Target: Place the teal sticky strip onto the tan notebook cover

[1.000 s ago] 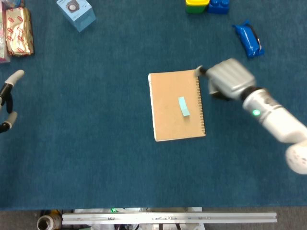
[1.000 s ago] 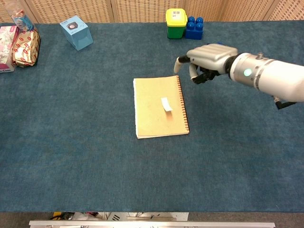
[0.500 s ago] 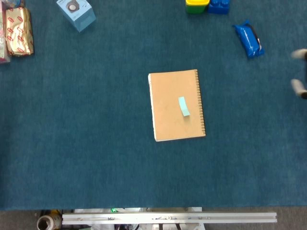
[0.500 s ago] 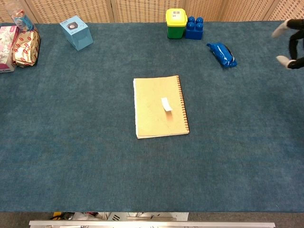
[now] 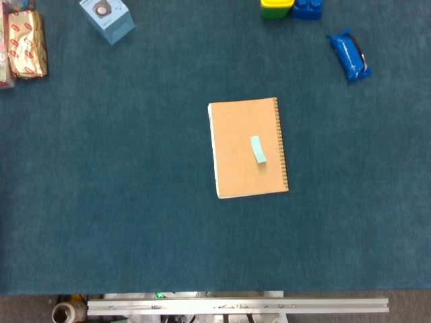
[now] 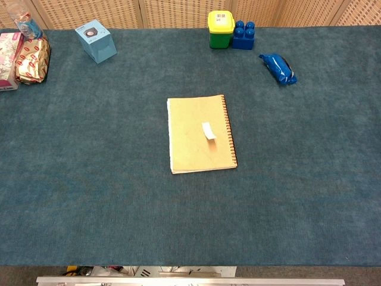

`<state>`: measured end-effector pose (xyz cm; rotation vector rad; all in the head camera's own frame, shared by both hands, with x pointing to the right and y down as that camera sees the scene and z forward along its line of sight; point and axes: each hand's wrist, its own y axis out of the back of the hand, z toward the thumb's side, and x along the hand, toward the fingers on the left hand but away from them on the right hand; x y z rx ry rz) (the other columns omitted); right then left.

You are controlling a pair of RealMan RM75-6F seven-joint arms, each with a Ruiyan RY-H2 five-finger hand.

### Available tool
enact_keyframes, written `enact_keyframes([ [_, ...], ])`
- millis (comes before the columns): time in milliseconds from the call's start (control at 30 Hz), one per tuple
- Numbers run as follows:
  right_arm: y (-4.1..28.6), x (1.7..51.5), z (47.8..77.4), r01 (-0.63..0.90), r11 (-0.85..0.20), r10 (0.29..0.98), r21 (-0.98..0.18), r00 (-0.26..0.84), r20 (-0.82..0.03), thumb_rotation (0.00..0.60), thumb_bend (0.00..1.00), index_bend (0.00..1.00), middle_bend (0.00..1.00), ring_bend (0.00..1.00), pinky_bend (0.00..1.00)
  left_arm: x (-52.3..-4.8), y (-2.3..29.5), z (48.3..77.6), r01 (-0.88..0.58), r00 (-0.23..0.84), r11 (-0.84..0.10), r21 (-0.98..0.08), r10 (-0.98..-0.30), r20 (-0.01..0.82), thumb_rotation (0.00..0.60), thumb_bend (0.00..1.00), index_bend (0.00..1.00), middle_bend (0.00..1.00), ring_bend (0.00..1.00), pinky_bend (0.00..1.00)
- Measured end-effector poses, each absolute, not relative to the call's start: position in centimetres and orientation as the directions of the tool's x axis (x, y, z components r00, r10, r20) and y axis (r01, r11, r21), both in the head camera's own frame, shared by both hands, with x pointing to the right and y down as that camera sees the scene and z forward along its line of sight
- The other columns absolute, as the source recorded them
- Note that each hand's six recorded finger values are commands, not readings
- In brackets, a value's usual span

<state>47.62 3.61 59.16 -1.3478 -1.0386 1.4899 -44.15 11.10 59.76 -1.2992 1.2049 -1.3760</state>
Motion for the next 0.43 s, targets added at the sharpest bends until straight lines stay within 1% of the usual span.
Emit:
enact_keyframes([
  [100,3.8,47.5,59.4,-0.063,-0.303,0.953,-0.951,-0.049,-0.3,0.569,0.33,0.3,0.53,0.56,0.75,-44.1,11.1,59.7,-0.025,-0.08,-0.151,-0.988,-0.985,0.153,0.6,0.39,0.09,0.39,0.42,0.46],
  [200,3.9,47.2,59.6,-0.072,-0.31,0.951,-0.948,-0.039,-0.308,0.568,0.33,0.3,0.53,0.56,0.75,-44.2,11.2,59.7,-0.022,-0.081,-0.152,-0.988,-0.985,0.154,0.6,0.39,0.09,0.39,0.42,0.46],
  [433,4.2,46.3,59.6,-0.089,-0.294,0.956,-0.952,0.0,-0.295,0.567,0.31,0.3,0.53,0.56,0.75,-43.9,11.4,60.3,0.0,-0.075,-0.188,-0.982,-0.979,0.188,0.6,0.39,0.09,0.39,0.42,0.44],
])
